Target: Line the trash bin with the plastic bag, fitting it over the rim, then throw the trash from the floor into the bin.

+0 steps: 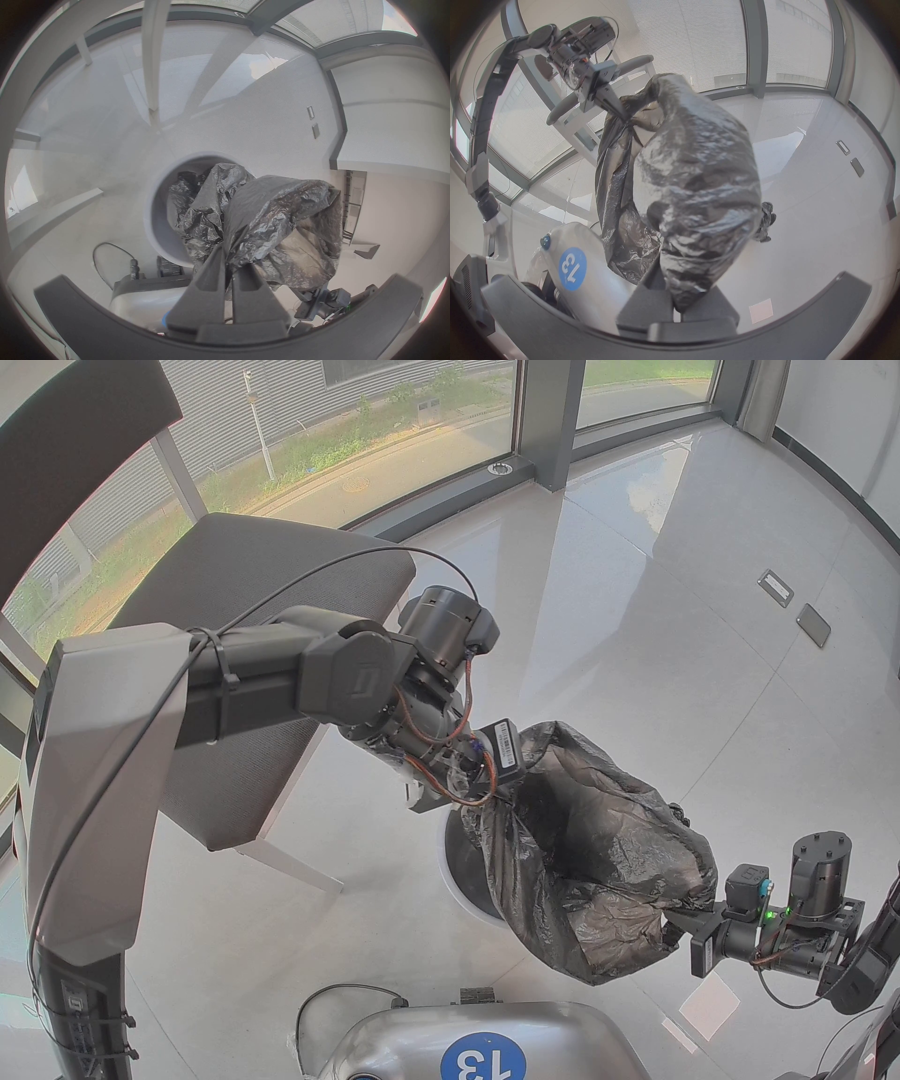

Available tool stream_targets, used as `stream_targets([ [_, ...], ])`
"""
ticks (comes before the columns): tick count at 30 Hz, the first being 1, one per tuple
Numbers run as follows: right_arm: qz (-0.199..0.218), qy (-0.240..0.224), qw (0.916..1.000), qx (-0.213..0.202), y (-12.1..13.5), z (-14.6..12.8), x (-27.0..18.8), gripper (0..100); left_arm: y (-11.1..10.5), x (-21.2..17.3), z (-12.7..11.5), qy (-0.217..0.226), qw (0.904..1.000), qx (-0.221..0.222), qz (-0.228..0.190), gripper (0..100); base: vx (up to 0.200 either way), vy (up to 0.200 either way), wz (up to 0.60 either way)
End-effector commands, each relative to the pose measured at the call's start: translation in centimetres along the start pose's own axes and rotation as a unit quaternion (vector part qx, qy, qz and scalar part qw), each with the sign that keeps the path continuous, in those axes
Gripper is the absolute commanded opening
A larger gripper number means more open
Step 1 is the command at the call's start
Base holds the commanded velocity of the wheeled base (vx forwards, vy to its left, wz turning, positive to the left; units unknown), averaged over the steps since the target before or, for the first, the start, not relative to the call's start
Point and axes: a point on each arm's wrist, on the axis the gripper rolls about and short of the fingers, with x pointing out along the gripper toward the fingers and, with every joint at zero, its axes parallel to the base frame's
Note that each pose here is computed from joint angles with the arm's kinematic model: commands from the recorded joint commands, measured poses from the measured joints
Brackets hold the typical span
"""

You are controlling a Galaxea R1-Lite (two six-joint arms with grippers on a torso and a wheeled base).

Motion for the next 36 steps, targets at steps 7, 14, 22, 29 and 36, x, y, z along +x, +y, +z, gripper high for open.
stream_targets([
  [7,-0.016,-0.031,0.9994,0.002,-1.8,2.8,5.2,0,1.5,-2.9,0.5,-0.026,0.9967,0.042,0.064,0,0.000,0.000,0.00],
  [14,-0.050,-0.027,0.9982,0.016,-4.3,3.7,5.8,0,-0.4,-1.8,-1.2,-0.051,0.9752,0.191,0.101,0,0.000,0.000,0.00],
  [22,-0.050,-0.023,0.9983,0.018,-4.5,4.1,6.0,0,0.2,1.0,-2.0,-0.024,0.9263,0.340,0.161,0,0.000,0.000,0.00],
  [29,-0.046,-0.025,0.9985,0.017,-4.4,4.3,6.1,0,0.2,1.6,-1.7,-0.030,0.8994,0.401,0.172,0,0.000,0.000,0.00],
  [36,-0.047,-0.035,0.9982,0.016,-5.0,5.3,7.0,0,0.9,2.5,-0.8,-0.043,0.9044,0.386,0.176,0,0.000,0.000,0.00],
])
